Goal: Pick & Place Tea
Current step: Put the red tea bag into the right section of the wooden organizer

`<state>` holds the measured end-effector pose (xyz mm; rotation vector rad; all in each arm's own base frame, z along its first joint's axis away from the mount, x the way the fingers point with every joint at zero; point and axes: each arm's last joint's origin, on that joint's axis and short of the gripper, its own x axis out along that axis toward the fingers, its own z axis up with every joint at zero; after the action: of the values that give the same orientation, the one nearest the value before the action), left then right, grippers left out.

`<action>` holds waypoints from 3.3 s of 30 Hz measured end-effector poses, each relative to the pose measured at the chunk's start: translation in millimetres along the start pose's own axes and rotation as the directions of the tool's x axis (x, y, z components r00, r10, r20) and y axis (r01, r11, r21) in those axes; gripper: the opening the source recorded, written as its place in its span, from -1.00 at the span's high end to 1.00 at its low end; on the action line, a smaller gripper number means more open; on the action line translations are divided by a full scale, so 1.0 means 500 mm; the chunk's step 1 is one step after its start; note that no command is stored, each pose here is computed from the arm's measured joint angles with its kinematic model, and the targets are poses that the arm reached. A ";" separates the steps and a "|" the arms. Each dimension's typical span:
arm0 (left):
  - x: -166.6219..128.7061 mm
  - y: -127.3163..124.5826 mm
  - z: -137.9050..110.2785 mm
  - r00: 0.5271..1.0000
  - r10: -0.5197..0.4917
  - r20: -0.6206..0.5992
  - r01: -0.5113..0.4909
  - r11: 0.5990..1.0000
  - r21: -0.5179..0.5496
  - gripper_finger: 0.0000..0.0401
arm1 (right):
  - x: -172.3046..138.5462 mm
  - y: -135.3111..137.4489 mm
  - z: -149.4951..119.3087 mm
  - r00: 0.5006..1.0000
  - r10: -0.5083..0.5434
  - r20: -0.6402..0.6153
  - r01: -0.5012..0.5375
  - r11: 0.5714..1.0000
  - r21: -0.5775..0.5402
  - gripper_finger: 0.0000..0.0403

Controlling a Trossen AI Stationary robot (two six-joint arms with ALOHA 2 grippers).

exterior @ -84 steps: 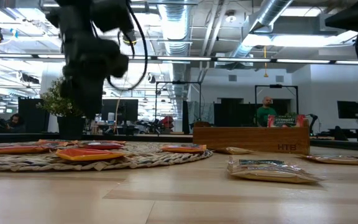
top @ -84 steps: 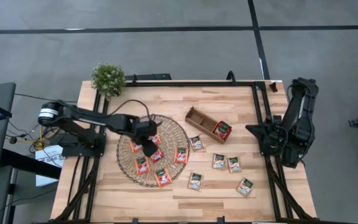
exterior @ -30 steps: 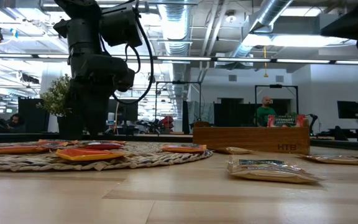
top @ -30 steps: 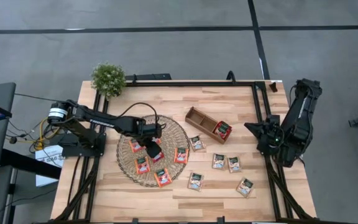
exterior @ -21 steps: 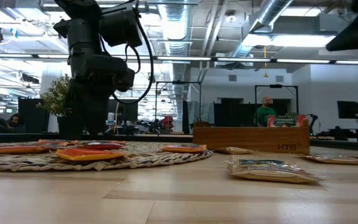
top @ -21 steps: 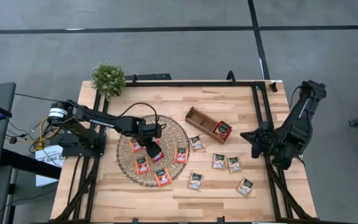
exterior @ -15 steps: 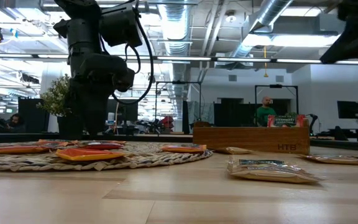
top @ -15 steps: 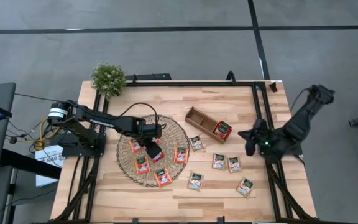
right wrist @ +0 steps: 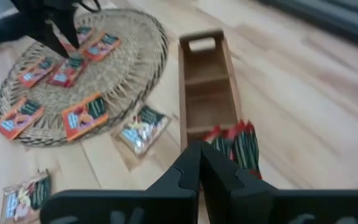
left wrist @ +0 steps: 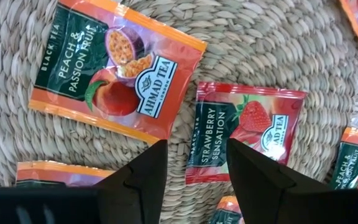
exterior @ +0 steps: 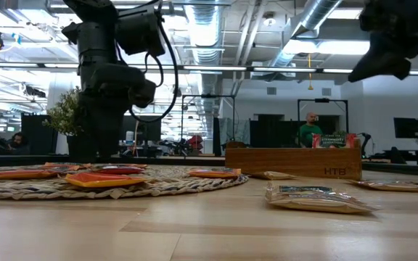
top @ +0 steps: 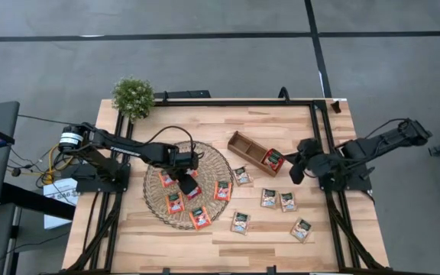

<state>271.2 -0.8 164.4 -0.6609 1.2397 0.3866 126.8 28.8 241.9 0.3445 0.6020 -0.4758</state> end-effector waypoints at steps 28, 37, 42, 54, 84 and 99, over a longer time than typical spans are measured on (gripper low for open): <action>0.002 0.003 0.004 0.997 0.057 0.053 -0.056 0.998 -0.031 0.22 | 0.052 -0.020 -0.064 0.960 0.196 0.202 -0.214 0.974 0.070 1.00; 0.026 0.002 0.003 0.999 0.053 0.000 -0.053 0.995 -0.088 0.22 | 0.052 -0.020 -0.064 0.960 0.196 0.201 -0.210 0.976 0.053 1.00; 0.025 0.001 0.004 0.999 0.040 0.004 -0.040 0.994 -0.106 0.22 | 0.052 -0.020 -0.064 0.960 0.195 0.201 -0.210 0.976 0.053 1.00; 0.015 -0.015 0.014 1.000 -0.004 0.008 0.004 0.993 -0.115 0.22 | 0.052 -0.021 -0.065 0.962 0.192 0.196 -0.206 0.977 0.051 1.00; 0.048 -0.036 -0.008 0.995 0.085 -0.048 -0.090 0.991 -0.100 0.22 | 0.052 -0.020 -0.064 0.960 0.196 0.201 -0.210 0.976 0.053 1.00; 0.059 -0.036 -0.007 0.995 0.084 -0.059 -0.088 0.994 -0.067 0.77 | 0.052 -0.020 -0.064 0.960 0.196 0.200 -0.210 0.976 0.051 1.00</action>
<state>288.0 -18.9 140.0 -0.6833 1.3158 0.4876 125.7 26.1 199.7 0.4187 0.3553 -0.3286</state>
